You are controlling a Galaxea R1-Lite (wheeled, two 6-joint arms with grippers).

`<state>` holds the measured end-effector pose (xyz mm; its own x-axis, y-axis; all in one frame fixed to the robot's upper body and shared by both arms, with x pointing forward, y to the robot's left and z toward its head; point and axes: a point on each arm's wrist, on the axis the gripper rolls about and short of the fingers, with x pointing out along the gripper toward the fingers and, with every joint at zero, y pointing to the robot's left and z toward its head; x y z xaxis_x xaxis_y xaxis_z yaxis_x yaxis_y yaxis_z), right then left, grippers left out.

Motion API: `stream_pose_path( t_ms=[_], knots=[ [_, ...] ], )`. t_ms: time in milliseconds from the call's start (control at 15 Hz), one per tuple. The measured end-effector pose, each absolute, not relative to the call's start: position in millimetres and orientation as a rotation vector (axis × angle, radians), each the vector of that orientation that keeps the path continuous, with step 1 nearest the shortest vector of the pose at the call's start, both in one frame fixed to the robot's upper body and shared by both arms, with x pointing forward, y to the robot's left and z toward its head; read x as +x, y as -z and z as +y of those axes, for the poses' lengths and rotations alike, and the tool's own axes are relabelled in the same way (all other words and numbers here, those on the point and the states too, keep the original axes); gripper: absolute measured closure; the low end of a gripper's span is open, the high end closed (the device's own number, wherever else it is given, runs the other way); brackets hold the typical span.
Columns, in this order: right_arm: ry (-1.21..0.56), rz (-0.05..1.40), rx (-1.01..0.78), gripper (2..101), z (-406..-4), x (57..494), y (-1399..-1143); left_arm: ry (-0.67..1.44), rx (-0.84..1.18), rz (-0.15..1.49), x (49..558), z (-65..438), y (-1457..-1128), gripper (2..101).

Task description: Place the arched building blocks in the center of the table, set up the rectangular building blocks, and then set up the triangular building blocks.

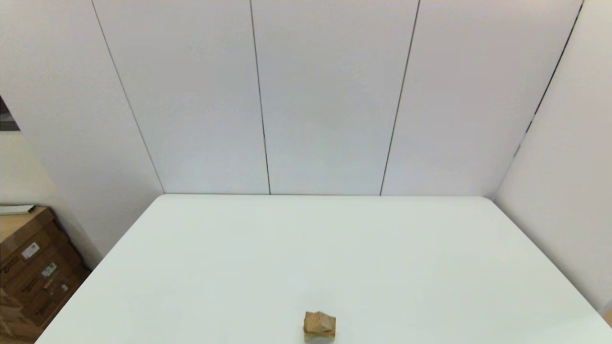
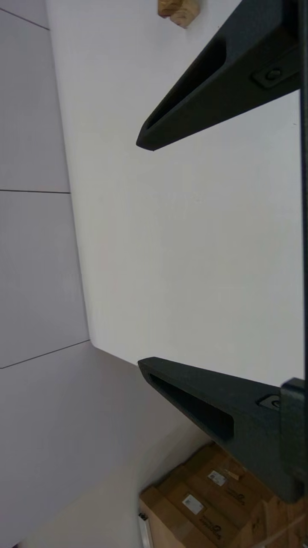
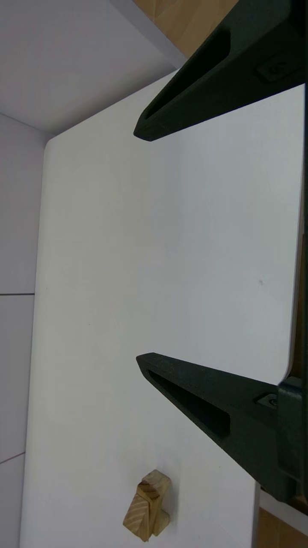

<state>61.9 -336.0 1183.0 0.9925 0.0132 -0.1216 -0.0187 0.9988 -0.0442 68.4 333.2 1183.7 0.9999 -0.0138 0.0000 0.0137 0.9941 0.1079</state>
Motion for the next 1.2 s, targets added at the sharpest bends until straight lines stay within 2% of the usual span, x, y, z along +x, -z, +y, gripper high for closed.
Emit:
stream_pose_path(
  t_ms=[400,1200],
  knots=[
    [-0.016,0.122,-0.046,4.3,-336.0,61.9,-1183.0,0.0,0.012,0.0,68.9,333.5,-1182.3,5.4],
    [-0.007,0.118,-0.007,4.3,-336.2,62.0,-1183.4,0.0,0.006,0.001,69.0,333.5,-1182.2,5.4]
  ],
)
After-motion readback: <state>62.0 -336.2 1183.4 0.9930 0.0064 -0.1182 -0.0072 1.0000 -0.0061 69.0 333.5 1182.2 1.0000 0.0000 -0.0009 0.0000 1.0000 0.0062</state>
